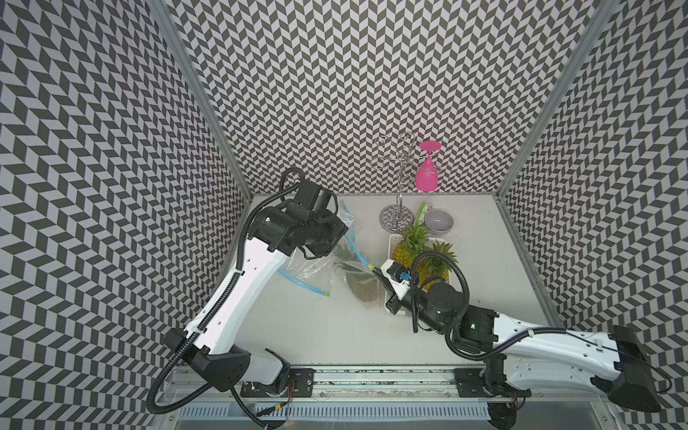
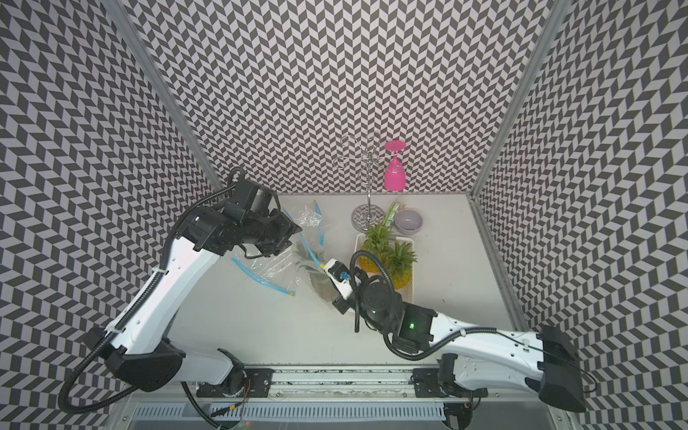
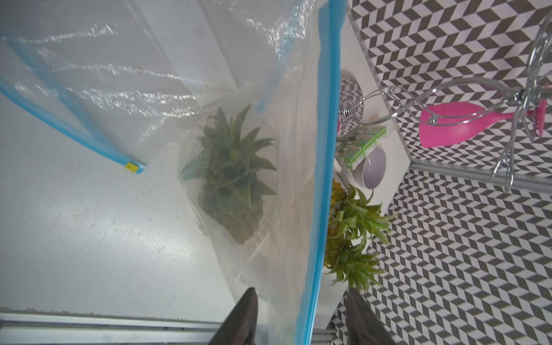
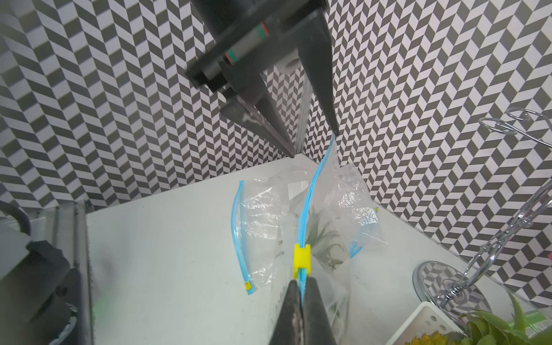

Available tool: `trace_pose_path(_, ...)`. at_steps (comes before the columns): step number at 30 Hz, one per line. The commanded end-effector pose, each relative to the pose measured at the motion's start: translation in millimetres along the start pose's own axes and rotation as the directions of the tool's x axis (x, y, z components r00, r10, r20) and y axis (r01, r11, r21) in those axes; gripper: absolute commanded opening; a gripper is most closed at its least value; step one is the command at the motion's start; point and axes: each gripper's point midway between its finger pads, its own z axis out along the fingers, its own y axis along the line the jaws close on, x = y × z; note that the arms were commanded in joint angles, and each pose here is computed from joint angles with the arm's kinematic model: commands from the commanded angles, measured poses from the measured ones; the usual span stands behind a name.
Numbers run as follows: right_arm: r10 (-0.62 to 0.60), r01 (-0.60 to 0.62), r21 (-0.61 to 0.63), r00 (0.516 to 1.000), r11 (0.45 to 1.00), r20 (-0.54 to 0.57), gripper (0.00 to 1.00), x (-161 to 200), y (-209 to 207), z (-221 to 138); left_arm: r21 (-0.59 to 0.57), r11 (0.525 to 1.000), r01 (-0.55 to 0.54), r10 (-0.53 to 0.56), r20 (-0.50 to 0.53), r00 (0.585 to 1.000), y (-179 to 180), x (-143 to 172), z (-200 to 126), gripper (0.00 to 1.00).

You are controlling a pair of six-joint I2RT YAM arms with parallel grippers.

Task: Open the zip-top bag and take out the pineapple
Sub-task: Unzip the zipper on the zipper food storage bag.

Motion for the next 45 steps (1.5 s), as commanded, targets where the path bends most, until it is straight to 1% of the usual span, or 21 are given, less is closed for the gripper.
trace_pose_path(1, -0.041, 0.038, 0.041, 0.996, 0.998, 0.085, 0.0, -15.0, -4.8, 1.6, -0.003, 1.0, 0.003, -0.003, -0.164, 0.986, 2.2, 37.7, -4.1, 0.46)
trace_pose_path(3, -0.046, 0.043, 0.044, 0.996, 0.998, 0.073, 0.0, -11.4, -3.8, 4.9, 0.007, 1.0, 0.002, 0.0, -0.22, 0.976, 0.1, 53.1, -2.2, 0.43)
trace_pose_path(5, -0.051, 0.049, 0.039, 0.996, 0.998, 0.071, 0.0, -11.0, -1.9, 7.2, 0.006, 1.0, 0.001, 0.0, -0.276, 0.961, -0.2, 70.1, 4.8, 0.41)
trace_pose_path(8, -0.067, 0.065, 0.028, 0.994, 0.997, 0.081, 0.0, -11.7, 1.0, 8.3, 0.005, 1.0, -0.006, 0.007, -0.335, 0.942, -2.0, 92.8, 15.6, 0.4)
trace_pose_path(10, -0.075, 0.072, 0.035, 0.994, 0.997, 0.077, 0.0, -10.1, 0.5, 8.7, -0.009, 1.0, -0.016, 0.012, -0.353, 0.936, -1.4, 101.8, 19.7, 0.37)
trace_pose_path(13, -0.093, 0.089, 0.055, 0.993, 0.995, 0.073, 0.0, -8.3, -1.9, 9.7, -0.026, 0.999, -0.025, 0.014, -0.353, 0.935, 1.0, 107.7, 21.3, 0.33)
trace_pose_path(15, -0.1, 0.097, 0.053, 0.992, 0.994, 0.072, 0.0, -8.2, -1.1, 10.5, -0.044, 0.999, -0.029, 0.012, -0.345, 0.939, 5.0, 106.6, 23.3, 0.31)
trace_pose_path(19, -0.102, 0.098, 0.054, 0.992, 0.994, 0.074, 0.0, -9.9, 0.1, 9.2, -0.057, 0.998, -0.031, 0.011, -0.332, 0.943, 7.5, 104.5, 27.9, 0.24)
trace_pose_path(26, -0.108, 0.104, 0.059, 0.992, 0.993, 0.071, 0.0, -9.5, 2.6, 4.4, -0.089, 0.994, -0.057, 0.033, -0.254, 0.967, 12.3, 88.8, 23.7, 0.16)
trace_pose_path(30, -0.106, 0.102, 0.057, 0.992, 0.993, 0.072, 0.0, -10.3, 6.1, 3.8, -0.106, 0.992, -0.065, 0.034, -0.271, 0.962, 15.7, 91.0, 30.4, 0.14)
trace_pose_path(34, -0.104, 0.1, 0.049, 0.991, 0.994, 0.079, 0.0, -12.9, 8.5, 4.0, -0.109, 0.991, -0.073, 0.041, -0.268, 0.963, 17.1, 90.5, 31.6, 0.08)
trace_pose_path(36, -0.107, 0.104, 0.042, 0.991, 0.994, 0.077, 0.0, -13.2, 10.3, 5.4, -0.113, 0.99, -0.084, 0.05, -0.27, 0.962, 16.7, 90.4, 32.9, 0.08)
trace_pose_path(40, -0.091, 0.09, 0.015, 0.989, 0.996, 0.113, 0.0, -25.9, 13.4, 2.5, -0.143, 0.983, -0.117, 0.077, -0.259, 0.963, 19.7, 85.9, 41.1, 0.04)
trace_pose_path(45, -0.079, 0.08, -0.001, 0.986, 0.997, 0.145, 0.0, -40.4, 11.7, -5.6, -0.186, 0.971, -0.152, 0.119, -0.177, 0.977, 25.1, 63.4, 47.2, 0.03)
